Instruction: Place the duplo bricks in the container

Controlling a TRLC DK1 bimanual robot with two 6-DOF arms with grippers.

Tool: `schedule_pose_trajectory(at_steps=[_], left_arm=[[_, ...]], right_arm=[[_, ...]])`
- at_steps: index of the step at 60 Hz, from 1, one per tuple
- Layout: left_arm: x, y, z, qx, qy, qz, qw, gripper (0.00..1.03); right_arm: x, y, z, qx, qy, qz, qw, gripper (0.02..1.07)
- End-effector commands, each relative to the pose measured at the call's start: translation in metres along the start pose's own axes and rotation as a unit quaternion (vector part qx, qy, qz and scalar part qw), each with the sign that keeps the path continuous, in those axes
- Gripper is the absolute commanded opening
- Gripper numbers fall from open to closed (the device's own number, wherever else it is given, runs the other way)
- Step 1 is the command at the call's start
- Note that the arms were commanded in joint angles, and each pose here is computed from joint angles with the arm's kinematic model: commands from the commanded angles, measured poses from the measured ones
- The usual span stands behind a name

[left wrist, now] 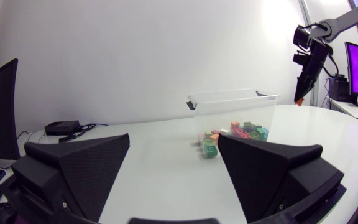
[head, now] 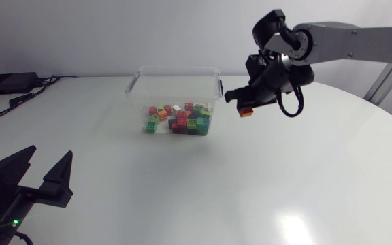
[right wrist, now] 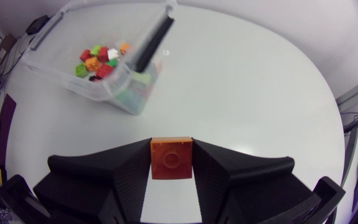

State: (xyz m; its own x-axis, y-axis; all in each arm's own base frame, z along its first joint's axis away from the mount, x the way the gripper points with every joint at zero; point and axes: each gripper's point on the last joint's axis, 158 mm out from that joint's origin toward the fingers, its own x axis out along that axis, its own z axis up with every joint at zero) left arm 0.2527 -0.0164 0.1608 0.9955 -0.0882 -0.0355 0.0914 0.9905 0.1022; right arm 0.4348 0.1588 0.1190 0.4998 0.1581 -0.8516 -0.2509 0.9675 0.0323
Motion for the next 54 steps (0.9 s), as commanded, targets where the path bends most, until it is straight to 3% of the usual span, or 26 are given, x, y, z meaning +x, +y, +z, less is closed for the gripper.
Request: schedule_pose_trajectory(at_steps=[1,26,54], left_arm=[[0.001,0.0,-0.004,0.005,-0.001,0.001,1.0,0.99],[0.001,0.0,-0.004,0.005,-0.001,0.001,1.0,0.99],[0.001,0.0,-0.004,0.005,-0.001,0.001,1.0,0.99]], right_arm=[[-0.021,0.027,0.025,-0.002,-0.036,0.021,0.999,0.38],[-0.032,0.094,0.111,-0.05,-0.168,0.069,0.982,0.38],[0.023,0.127,0.162,-0.081,-0.213,0.076,0.971,0.39]])
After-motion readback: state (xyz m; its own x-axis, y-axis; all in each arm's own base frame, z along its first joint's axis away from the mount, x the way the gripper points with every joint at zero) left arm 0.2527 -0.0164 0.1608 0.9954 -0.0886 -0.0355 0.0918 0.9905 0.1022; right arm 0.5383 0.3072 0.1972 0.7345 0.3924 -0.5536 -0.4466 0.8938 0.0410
